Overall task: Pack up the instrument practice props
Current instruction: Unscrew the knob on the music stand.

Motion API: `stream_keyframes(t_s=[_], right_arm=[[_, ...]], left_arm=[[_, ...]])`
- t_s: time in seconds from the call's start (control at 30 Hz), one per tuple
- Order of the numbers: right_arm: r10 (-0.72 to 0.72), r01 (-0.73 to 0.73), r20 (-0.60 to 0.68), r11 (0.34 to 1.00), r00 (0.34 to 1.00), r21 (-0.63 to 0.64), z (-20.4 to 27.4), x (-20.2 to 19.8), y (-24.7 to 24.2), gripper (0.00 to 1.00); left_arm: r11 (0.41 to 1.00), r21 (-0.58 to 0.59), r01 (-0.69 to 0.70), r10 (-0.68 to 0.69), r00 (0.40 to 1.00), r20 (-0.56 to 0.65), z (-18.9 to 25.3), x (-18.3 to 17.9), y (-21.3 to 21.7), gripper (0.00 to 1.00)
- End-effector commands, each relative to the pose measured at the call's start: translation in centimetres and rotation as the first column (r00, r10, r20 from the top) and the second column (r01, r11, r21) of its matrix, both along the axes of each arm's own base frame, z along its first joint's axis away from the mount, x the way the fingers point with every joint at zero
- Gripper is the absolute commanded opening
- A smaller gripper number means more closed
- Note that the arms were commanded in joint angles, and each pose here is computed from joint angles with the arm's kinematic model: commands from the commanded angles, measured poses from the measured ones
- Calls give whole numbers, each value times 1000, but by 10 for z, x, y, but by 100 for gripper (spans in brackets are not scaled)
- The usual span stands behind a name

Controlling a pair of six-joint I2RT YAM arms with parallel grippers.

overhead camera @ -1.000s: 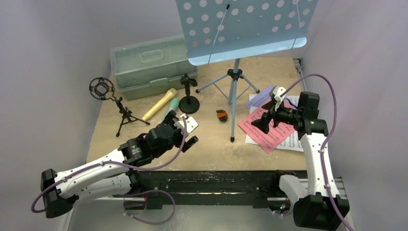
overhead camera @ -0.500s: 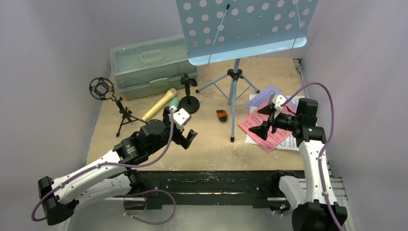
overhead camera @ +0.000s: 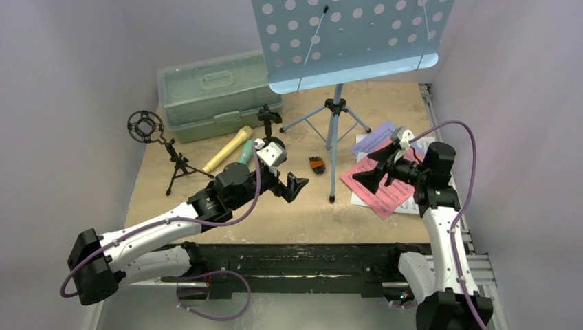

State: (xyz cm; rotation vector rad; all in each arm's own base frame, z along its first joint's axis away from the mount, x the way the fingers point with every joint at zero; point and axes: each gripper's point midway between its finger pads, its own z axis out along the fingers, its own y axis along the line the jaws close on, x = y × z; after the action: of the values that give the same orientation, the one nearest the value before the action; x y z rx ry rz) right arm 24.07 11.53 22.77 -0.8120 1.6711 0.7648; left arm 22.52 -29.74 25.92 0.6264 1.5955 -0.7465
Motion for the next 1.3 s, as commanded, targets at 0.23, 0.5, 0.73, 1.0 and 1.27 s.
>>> stream_keyframes(t_s=[0.23, 0.5, 0.73, 1.0, 1.27], right_arm=[[-135, 395, -437, 711, 889, 582, 74, 73, -4, 95], [13, 459, -593, 621, 805, 636, 86, 123, 26, 84], [0, 485, -592, 574, 806, 660, 95, 149, 25, 72], [-11, 548, -650, 548, 760, 632, 81, 172, 23, 58], [-16, 557, -660, 552, 751, 620, 77, 178, 23, 51]], left_arm=[[933, 309, -184, 179, 983, 46, -32, 17, 55, 100], [892, 361, -271, 236, 962, 139, -31, 18, 87, 100], [884, 368, -287, 255, 958, 134, -32, 14, 95, 100], [885, 366, -287, 255, 958, 133, -31, 13, 97, 100], [886, 369, -281, 250, 960, 128, -32, 13, 96, 100]])
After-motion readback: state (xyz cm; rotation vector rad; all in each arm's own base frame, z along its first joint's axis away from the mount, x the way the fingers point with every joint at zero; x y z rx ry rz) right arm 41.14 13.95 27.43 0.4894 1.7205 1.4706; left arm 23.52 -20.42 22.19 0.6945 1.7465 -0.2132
